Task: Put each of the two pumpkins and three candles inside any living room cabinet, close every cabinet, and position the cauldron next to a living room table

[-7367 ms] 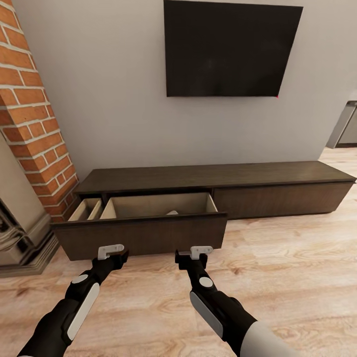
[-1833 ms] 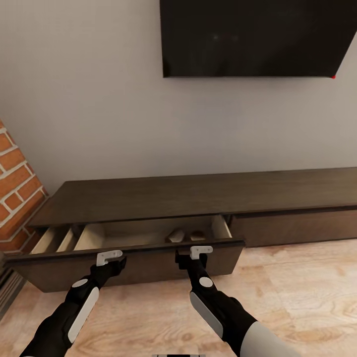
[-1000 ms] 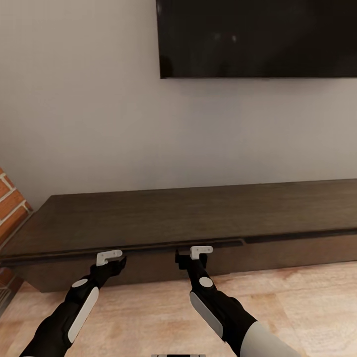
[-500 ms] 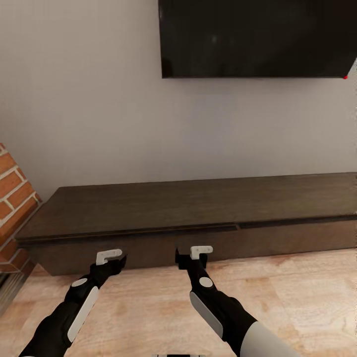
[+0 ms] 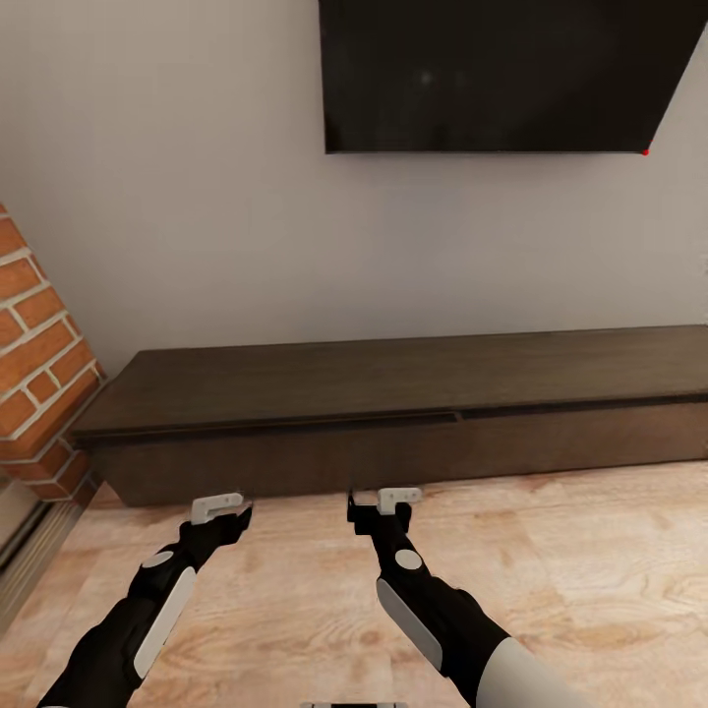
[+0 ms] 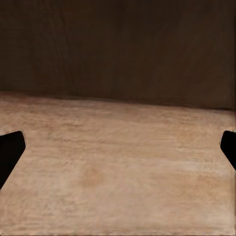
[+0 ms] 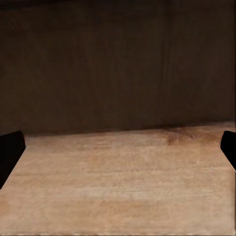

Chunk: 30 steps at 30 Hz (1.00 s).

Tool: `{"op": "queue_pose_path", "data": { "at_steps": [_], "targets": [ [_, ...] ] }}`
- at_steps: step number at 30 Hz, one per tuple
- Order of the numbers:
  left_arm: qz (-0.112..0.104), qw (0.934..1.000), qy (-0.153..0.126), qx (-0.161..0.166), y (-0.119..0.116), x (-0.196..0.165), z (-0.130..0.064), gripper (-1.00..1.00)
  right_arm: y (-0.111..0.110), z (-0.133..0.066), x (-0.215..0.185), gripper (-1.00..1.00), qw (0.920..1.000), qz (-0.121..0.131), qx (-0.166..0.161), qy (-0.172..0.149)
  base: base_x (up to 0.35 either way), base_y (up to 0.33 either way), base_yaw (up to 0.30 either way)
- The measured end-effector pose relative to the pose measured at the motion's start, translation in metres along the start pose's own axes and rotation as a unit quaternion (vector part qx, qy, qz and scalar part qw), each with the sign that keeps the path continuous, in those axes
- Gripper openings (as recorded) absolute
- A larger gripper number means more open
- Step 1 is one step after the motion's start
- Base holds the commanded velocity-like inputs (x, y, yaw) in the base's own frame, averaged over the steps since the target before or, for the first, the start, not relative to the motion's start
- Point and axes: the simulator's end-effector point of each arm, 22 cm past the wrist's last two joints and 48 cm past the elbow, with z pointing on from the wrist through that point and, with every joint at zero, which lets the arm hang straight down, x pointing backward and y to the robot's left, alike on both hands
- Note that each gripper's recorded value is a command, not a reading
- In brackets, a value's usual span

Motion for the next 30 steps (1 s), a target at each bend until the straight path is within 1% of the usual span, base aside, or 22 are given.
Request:
{"op": "queue_pose_path", "data": {
  "at_steps": [2,4,8,9,12,13,16,17,19,20,22,24,27,30],
  "targets": [
    [0.0,1.0,0.002,0.002,-0.001,0.0,0.0,1.0,0.0,0.0,0.0,1.0,1.0,0.0,0.0,0.0,-0.319,-0.023,0.0],
    [0.0,1.0,-0.002,0.005,-0.003,-0.005,-0.002,1.0,0.0,0.0,0.0,1.0,1.0,0.0,0.001,0.001,-0.216,-0.067,0.0],
    [0.001,0.9999,0.001,0.011,-0.007,-0.021,-0.009,1.0,-0.001,0.0,0.0,1.0,1.0,-0.001,0.003,0.001,-0.068,-0.027,0.0],
    [-0.003,0.9999,0.002,0.011,-0.005,-0.029,-0.013,1.0,-0.001,0.0,0.0,1.0,1.0,0.0,0.004,0.001,-0.023,-0.009,0.0],
    [-0.027,0.9996,0.01,0.001,0.012,-0.056,-0.03,1.0,-0.002,0.0,0.002,1.0,1.0,0.003,0.004,0.005,-0.01,-0.004,0.0],
    [-0.031,0.9995,0.011,0.0,0.015,-0.06,-0.033,1.0,-0.002,0.0,0.002,1.0,1.0,0.004,0.005,0.006,-0.005,-0.002,0.0],
    [-0.045,0.9985,0.029,-0.003,0.025,-0.067,-0.045,1.0,-0.003,0.0,0.011,1.0,0.9996,0.006,0.005,0.027,-0.002,-0.001,0.0],
    [-0.048,0.9982,0.036,-0.002,0.025,-0.067,-0.047,1.0,-0.003,0.0,0.015,1.0,0.9993,0.006,0.005,0.036,0.0,0.0,0.0],
    [-0.056,0.9972,0.048,0.008,0.021,-0.066,-0.053,1.0,-0.001,-0.003,0.015,1.0,0.999,0.005,0.004,0.044,0.0,0.0,0.0],
    [-0.058,0.9968,0.053,0.011,0.02,-0.066,-0.055,1.0,-0.001,-0.003,0.013,1.0,0.999,0.005,0.003,0.043,0.0,0.0,0.0],
    [-0.065,0.9941,0.083,0.025,0.013,-0.057,-0.06,1.0,0.0,-0.005,0.009,1.0,0.9991,0.004,0.002,0.042,0.0,0.0,0.0],
    [-0.068,0.9922,0.1,0.033,0.009,-0.053,-0.066,1.0,0.002,-0.007,0.002,1.0,0.9994,0.005,0.0,0.035,0.0,0.0,0.0],
    [-0.069,0.9909,0.108,0.039,0.006,-0.053,-0.071,1.0,0.004,-0.01,-0.007,1.0,0.9996,0.005,-0.002,0.027,0.0,0.0,0.0],
    [-0.07,0.9912,0.105,0.041,0.005,-0.057,-0.075,1.0,0.005,-0.013,-0.014,1.0,0.9998,0.004,-0.003,0.022,0.0,0.0,0.0]
  ]
}}
